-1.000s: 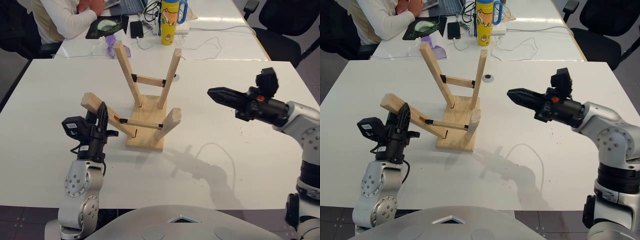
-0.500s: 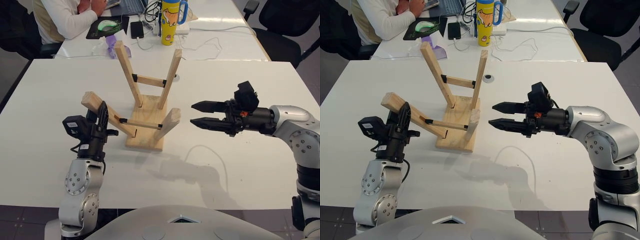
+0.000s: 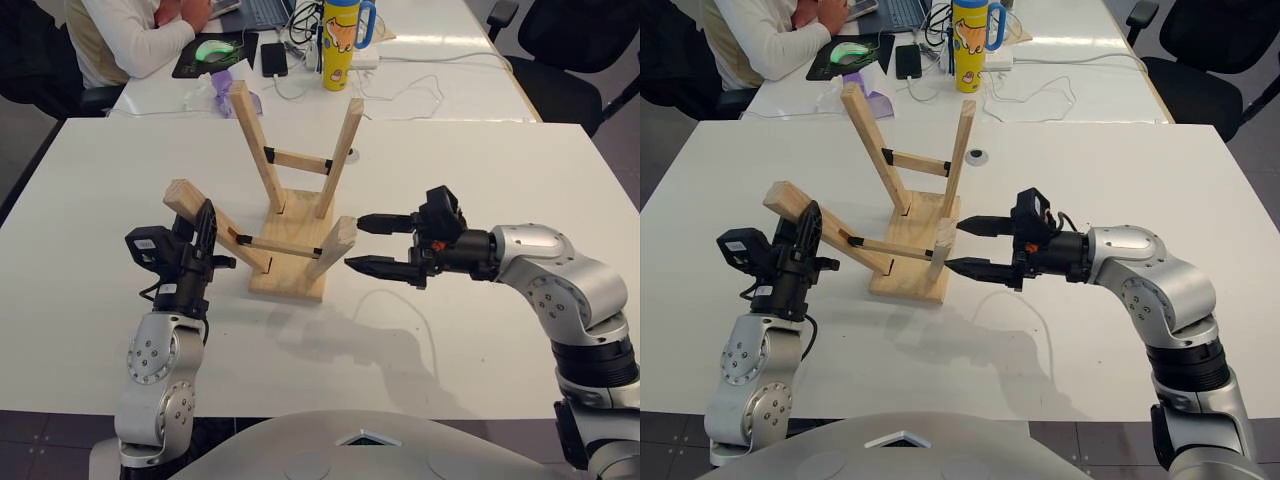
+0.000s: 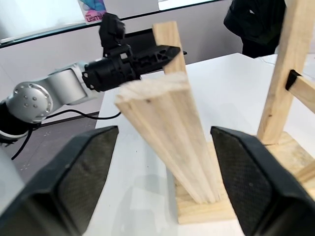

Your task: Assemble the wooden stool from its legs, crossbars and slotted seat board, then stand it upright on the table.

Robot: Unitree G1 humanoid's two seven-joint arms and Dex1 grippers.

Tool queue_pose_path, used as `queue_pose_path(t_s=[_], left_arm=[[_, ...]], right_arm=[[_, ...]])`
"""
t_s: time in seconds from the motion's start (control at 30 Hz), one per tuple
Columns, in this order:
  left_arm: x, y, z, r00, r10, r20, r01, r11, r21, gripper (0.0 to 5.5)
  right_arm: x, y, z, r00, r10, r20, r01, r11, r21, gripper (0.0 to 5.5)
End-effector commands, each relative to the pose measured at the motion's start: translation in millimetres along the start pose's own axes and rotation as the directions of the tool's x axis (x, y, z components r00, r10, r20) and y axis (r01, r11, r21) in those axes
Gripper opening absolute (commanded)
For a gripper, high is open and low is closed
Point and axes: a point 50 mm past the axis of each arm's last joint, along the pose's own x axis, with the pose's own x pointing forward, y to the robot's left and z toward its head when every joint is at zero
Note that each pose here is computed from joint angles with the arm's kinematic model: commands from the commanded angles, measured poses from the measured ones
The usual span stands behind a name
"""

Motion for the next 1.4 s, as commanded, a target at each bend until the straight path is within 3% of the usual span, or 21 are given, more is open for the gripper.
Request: queue_pose_path(t_s=[0.03, 0.1, 0.33, 0.67, 1.1, 1.4], left_arm=[[-5, 10, -17, 0.991, 0.048, -0.126, -0.042, 0.998, 0.051, 1.03], [-6, 10, -17, 0.991, 0.047, -0.127, -0.041, 0.998, 0.051, 1.03], [-7, 10, -16, 0.99, 0.049, -0.13, -0.043, 0.998, 0.051, 1.03], [-10, 15, -19, 0.987, 0.07, -0.147, -0.063, 0.997, 0.051, 1.03], [-9, -1, -20, 0.979, -0.095, -0.178, 0.134, 0.965, 0.226, 1.04], [-9, -17, -22, 0.928, -0.281, -0.243, 0.364, 0.822, 0.438, 1.09]], right_arm=[[12, -2, 10, 0.998, -0.04, 0.052, 0.043, 0.997, -0.056, 3.48], [14, -3, 12, 0.995, -0.061, 0.075, 0.065, 0.996, -0.056, 3.48], [10, -1, 11, 0.998, -0.044, 0.051, 0.046, 0.998, -0.041, 2.4], [-5, -6, 5, 0.997, -0.077, 0.025, 0.078, 0.997, -0.022, 2.38], [0, -1, 7, 0.998, -0.05, 0.05, 0.052, 0.998, -0.026, 2.38], [10, 6, 27, 0.995, -0.031, 0.091, 0.035, 0.998, -0.05, 2.36]])
